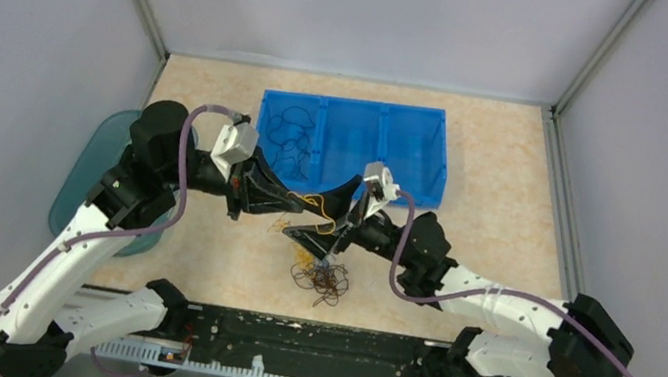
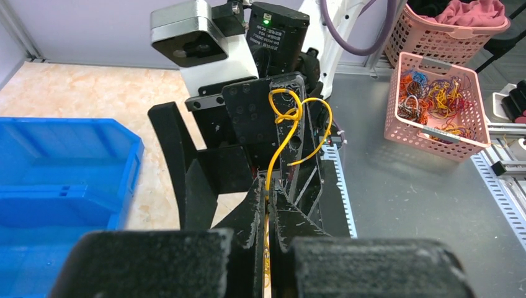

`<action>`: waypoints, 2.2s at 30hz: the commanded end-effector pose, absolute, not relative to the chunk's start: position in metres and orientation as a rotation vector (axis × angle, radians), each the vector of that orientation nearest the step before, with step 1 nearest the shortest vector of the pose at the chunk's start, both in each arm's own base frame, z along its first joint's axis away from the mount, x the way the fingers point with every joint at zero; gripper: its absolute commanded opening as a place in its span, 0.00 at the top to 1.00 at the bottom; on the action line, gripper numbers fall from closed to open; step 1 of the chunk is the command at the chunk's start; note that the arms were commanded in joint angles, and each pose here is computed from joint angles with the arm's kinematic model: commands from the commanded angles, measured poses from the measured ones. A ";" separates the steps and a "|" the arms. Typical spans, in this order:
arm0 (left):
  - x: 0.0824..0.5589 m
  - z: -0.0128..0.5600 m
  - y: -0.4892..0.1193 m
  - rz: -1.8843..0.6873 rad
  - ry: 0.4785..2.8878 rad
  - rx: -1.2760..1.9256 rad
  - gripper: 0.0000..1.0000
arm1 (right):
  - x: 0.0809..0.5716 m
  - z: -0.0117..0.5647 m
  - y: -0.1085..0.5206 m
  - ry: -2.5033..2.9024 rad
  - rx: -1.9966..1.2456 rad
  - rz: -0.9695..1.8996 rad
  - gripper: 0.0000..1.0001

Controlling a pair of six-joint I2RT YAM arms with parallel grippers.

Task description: Untangle the cables

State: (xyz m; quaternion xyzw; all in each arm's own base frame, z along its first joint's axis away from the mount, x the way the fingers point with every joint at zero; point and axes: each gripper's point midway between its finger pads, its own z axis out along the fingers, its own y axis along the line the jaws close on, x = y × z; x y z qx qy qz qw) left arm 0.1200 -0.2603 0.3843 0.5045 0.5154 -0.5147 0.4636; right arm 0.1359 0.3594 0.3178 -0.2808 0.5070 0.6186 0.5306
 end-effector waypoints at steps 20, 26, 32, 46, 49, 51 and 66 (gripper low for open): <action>0.137 0.505 -0.251 -0.915 0.873 1.179 0.99 | 0.117 0.285 0.390 1.210 -0.690 1.676 0.76; 0.140 0.541 -0.240 -0.770 0.751 1.136 1.00 | 0.119 0.259 0.385 1.284 -0.652 1.671 0.79; 0.139 0.575 -0.229 -0.654 0.640 1.085 1.00 | 0.120 0.228 0.381 1.366 -0.625 1.649 0.79; 0.137 0.626 -0.210 -0.455 0.466 0.988 1.00 | 0.117 0.185 0.384 1.477 -0.646 1.597 0.65; 0.137 0.642 -0.203 -0.398 0.412 0.942 1.00 | 0.118 0.170 0.382 1.524 -0.662 1.544 0.63; 0.136 0.652 -0.198 -0.359 0.374 0.911 1.00 | 0.119 0.162 0.381 1.549 -0.673 1.506 0.62; 0.117 0.713 -0.167 -0.144 0.157 0.764 1.00 | 0.130 0.128 0.364 1.658 -0.666 1.278 0.56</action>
